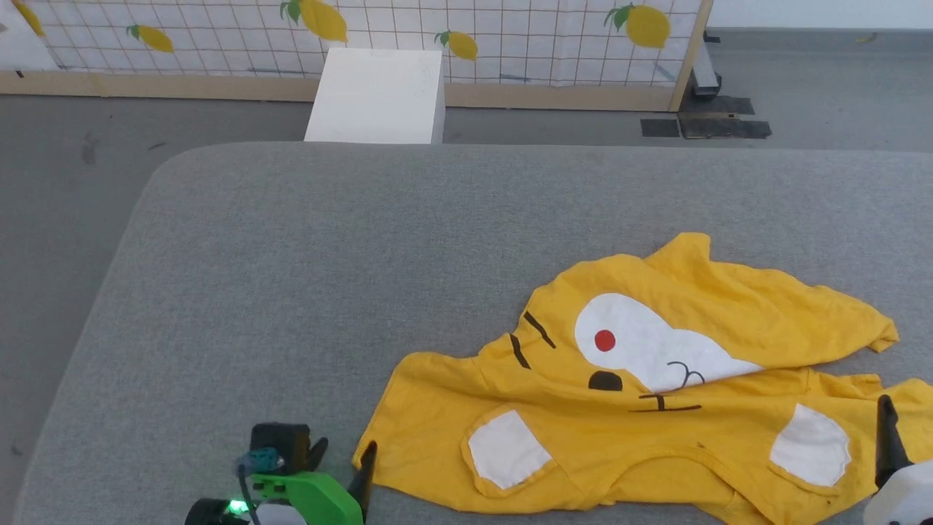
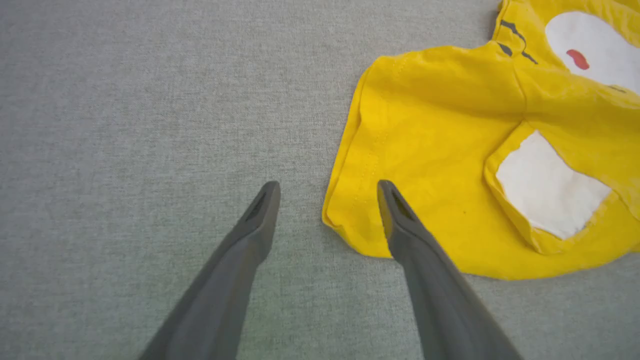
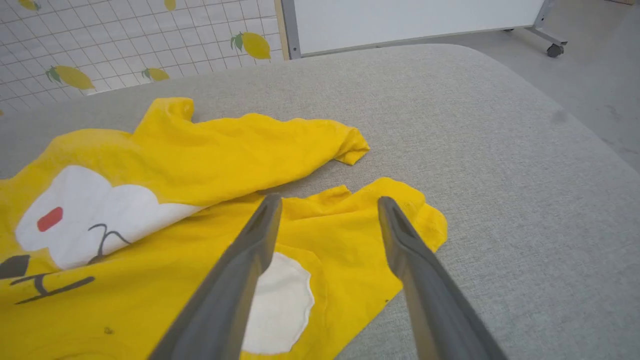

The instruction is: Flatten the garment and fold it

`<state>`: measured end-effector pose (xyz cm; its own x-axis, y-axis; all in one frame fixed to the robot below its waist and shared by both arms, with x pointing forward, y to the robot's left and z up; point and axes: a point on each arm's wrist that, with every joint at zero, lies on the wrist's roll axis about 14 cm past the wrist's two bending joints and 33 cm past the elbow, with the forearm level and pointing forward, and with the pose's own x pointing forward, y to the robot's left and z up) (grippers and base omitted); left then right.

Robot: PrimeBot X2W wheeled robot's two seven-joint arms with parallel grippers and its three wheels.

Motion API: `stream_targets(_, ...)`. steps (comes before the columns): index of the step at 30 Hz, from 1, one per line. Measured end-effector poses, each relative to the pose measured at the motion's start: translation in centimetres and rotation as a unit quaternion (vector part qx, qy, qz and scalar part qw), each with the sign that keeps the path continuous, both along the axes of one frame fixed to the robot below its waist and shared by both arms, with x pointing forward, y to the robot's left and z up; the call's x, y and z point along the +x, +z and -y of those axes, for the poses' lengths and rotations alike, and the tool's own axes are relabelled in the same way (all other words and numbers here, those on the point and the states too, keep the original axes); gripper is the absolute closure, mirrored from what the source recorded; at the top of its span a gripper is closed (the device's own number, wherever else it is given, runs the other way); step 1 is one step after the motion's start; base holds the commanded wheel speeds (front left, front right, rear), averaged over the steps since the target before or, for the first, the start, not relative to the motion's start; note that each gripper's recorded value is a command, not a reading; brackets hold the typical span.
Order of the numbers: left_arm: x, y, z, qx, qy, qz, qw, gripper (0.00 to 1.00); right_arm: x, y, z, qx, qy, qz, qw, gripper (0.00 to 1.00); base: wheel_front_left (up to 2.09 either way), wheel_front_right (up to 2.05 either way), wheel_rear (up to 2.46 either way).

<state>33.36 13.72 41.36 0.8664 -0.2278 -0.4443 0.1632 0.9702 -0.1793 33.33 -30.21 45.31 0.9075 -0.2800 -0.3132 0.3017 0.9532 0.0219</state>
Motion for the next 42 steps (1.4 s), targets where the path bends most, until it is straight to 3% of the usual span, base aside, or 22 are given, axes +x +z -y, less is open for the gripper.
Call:
stream_targets(14, -0.7, -3.5, 2.3, -0.003, -0.002, -0.150, 0.989, 0.00, -0.6, 0.7, -1.8, 0.011, 0.024, 0.015, 1.000, 0.00, 0.00, 0.00, 0.00)
stream_targets(15, -0.6, -3.6, 2.4, -0.003, -0.005, -0.155, 0.988, 0.07, -0.7, 0.6, -1.8, 0.012, 0.024, 0.013, 1.000, 0.00, 0.00, 0.00, 0.00)
stream_targets(16, -0.7, -3.8, 2.6, -0.001, -0.011, -0.162, 0.987, 0.63, -0.8, 0.5, -1.7, 0.014, 0.022, 0.011, 1.000, 0.00, 0.00, 0.00, 0.00)
stream_targets(17, -0.7, -3.9, 2.9, -0.002, -0.016, -0.167, 0.986, 1.00, -0.8, 0.4, -1.7, 0.015, 0.021, 0.010, 1.000, 0.00, 0.00, 0.00, 0.00)
stream_targets(22, -0.3, -3.3, 3.5, -0.010, -0.026, -0.155, 0.988, 1.00, -1.1, 0.0, -1.4, 0.017, 0.016, -0.001, 1.000, 0.00, 0.00, 0.00, 0.00)
stream_targets(29, 1.6, -1.2, 0.1, -0.022, 0.050, -0.088, 0.995, 1.00, -2.5, -1.8, 1.9, 0.016, -0.037, -0.052, 0.998, 0.00, 0.00, 0.00, 0.00)
stream_targets(34, 2.0, -0.9, -2.3, -0.014, 0.087, -0.072, 0.994, 1.00, -2.8, -4.3, 3.7, 0.051, -0.077, -0.113, 0.989, 0.00, 0.00, 0.00, 0.00)
stream_targets(42, 2.0, -1.8, -2.8, -0.012, 0.094, -0.084, 0.992, 1.00, -1.2, -7.4, 2.8, 0.092, -0.078, -0.202, 0.972, 0.00, 0.00, 0.00, 0.00)
